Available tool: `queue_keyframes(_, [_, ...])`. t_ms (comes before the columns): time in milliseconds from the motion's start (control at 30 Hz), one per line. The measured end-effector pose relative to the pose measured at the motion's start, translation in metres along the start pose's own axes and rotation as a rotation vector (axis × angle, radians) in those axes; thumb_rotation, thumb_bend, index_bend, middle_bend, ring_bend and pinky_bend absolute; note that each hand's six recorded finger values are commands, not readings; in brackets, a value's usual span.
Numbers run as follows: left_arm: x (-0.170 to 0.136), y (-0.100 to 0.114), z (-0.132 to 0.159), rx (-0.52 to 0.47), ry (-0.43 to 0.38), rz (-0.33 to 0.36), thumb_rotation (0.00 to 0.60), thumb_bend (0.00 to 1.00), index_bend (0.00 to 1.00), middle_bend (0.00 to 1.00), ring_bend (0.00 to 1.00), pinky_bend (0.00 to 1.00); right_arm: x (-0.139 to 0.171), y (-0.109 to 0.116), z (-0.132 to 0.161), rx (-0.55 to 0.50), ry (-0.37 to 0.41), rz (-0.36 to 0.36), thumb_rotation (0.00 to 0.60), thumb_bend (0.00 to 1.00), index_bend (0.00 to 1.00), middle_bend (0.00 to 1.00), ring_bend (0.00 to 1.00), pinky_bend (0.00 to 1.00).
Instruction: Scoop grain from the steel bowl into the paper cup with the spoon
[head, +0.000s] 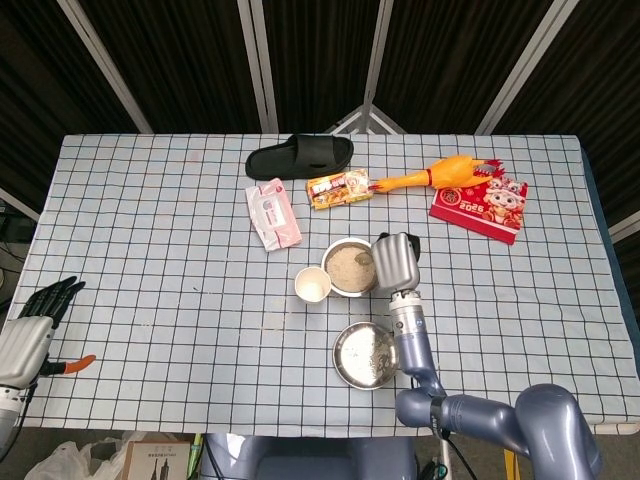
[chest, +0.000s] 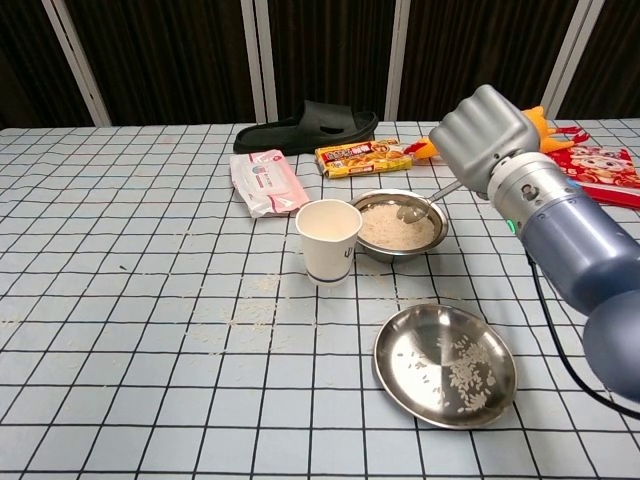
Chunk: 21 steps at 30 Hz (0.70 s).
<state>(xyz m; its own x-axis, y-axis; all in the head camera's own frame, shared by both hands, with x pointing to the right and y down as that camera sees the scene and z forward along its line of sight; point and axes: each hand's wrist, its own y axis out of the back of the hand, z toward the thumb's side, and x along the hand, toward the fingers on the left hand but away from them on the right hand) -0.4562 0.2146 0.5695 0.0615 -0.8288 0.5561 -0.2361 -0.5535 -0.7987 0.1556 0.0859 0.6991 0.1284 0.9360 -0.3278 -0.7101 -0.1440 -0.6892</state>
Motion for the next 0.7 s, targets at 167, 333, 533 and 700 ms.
queue_keyframes(167, [0.0,0.0,0.0,-0.003,0.0,-0.001,0.6,0.0,0.0,0.0,0.0,0.0,0.004,0.004,0.006,0.028,0.019,-0.033,0.6,0.65,0.69,0.9,0.98,1.0])
queue_keyframes(333, [-0.001,0.0,0.001,-0.005,-0.004,-0.004,0.6,0.0,0.0,0.0,0.0,0.0,0.005,0.008,0.01,0.079,0.031,-0.072,0.6,0.66,0.69,0.9,0.98,1.0])
queue_keyframes(533, [-0.001,0.0,0.001,-0.007,-0.007,-0.007,0.6,0.0,0.0,0.0,0.0,0.0,0.008,0.008,0.015,0.125,0.046,-0.088,0.6,0.66,0.69,0.9,0.98,1.0])
queue_keyframes(700, [-0.001,0.0,0.0,-0.01,-0.005,-0.013,0.6,0.0,0.0,0.0,0.0,0.0,0.013,0.004,0.024,0.119,0.072,-0.073,0.6,0.66,0.7,0.9,0.98,1.0])
